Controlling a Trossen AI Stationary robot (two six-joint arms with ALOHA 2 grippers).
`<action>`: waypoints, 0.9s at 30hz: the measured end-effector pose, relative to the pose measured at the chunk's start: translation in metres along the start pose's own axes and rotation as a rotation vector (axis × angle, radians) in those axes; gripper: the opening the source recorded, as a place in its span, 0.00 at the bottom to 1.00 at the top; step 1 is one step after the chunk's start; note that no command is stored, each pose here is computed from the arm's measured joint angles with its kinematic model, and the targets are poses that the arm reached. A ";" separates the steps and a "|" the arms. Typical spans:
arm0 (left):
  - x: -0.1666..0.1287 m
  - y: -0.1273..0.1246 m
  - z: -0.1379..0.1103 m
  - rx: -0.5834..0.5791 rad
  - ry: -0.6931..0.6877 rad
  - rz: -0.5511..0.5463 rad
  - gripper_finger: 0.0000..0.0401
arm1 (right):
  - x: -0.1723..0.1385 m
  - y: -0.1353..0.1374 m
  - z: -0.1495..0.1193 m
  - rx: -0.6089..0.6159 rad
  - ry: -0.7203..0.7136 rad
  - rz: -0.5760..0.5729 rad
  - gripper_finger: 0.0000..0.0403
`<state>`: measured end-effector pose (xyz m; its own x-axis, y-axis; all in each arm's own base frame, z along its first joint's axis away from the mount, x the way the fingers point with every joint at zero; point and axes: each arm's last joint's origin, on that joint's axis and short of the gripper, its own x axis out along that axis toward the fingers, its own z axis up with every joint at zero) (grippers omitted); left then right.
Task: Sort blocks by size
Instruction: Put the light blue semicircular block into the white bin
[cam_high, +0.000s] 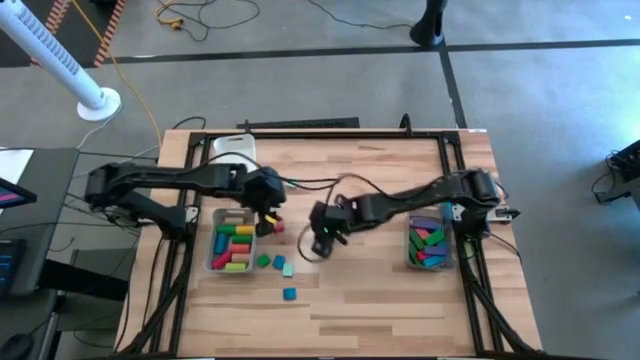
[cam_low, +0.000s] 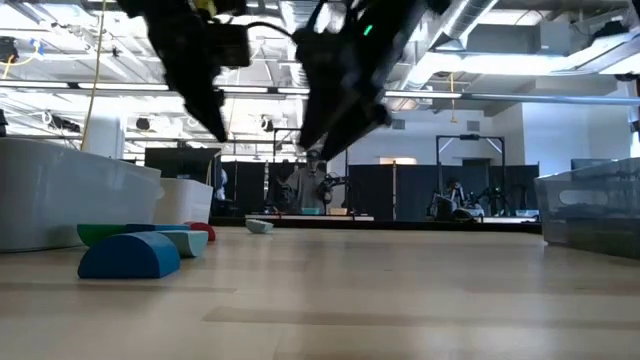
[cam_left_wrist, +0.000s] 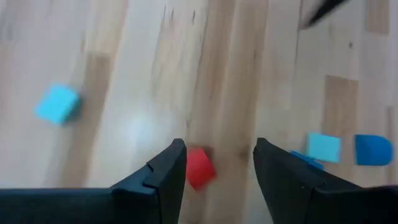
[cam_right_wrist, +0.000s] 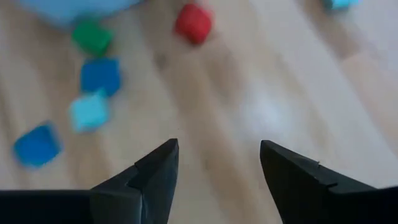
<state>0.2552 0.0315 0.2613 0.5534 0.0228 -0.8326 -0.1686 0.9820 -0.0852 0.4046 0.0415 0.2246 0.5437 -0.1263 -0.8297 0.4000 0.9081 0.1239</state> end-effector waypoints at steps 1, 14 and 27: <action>0.003 0.001 0.006 0.037 0.003 0.007 0.44 | -0.008 0.006 -0.005 -0.001 0.019 0.002 0.63; 0.008 0.042 0.041 0.253 -0.029 0.079 0.44 | -0.089 0.055 -0.082 0.127 0.268 -0.076 0.63; 0.036 0.072 0.032 0.420 0.132 0.075 0.44 | -0.139 0.089 -0.143 0.260 0.278 -0.118 0.63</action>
<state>0.2894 0.1092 0.2424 0.4388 0.0998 -0.8930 0.1569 0.9700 0.1855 0.2593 0.1974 0.2728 0.2769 -0.0786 -0.9577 0.6406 0.7579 0.1230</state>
